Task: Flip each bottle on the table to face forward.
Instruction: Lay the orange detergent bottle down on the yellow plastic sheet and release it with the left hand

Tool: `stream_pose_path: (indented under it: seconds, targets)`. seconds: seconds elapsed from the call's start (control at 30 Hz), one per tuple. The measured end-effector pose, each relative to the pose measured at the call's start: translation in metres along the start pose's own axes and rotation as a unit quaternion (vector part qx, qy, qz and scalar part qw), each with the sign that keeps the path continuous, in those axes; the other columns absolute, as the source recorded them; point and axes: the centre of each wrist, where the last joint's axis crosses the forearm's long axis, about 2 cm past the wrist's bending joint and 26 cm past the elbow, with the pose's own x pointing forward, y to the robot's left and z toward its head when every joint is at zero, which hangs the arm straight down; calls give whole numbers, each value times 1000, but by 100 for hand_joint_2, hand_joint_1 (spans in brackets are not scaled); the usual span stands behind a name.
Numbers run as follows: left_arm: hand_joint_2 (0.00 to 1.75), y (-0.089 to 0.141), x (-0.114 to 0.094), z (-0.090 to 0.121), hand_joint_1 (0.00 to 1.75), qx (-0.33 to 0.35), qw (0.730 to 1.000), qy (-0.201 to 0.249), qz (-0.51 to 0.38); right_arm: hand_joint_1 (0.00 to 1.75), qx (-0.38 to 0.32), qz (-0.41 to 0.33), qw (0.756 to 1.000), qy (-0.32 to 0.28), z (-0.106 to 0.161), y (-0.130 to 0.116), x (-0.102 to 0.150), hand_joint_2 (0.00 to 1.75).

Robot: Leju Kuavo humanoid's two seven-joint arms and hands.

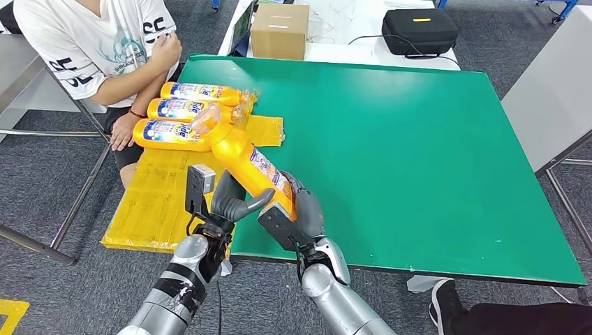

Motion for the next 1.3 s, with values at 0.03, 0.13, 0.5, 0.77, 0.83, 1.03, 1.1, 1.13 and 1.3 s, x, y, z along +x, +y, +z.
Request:
stream_pose_path:
  seconds: [0.03,0.13,0.5,0.77,0.83,1.03,1.1,1.13,1.3]
  targets:
    - [175,1,0,1,168,-1,1000,0,7,175,2,0,1000,0,0,1,0,175]
    - [175,3,-1,3,175,-1,1000,1,24,158,6,0,1000,-2,0,2,1,175]
    - [175,9,-1,4,175,0,999,-1,45,0,24,6,1000,-5,4,8,3,175]
    - [175,12,1,4,175,1,999,-9,50,0,23,-12,1000,3,7,9,1,175]
    - [175,13,1,4,175,1,999,-11,51,0,21,-15,1000,3,7,9,0,175]
    - [175,27,7,0,175,36,998,-38,-25,0,-11,-33,999,-1,6,3,-3,175]
    - [175,40,13,-3,175,60,991,-55,-105,0,-36,-44,998,-4,5,-2,-3,175]
    - [175,48,16,-5,175,71,984,-63,-150,0,-49,-50,998,-5,4,-6,-3,175]
    - [175,87,33,-14,175,109,938,-90,-317,0,-94,-69,993,-15,0,-25,-3,175]
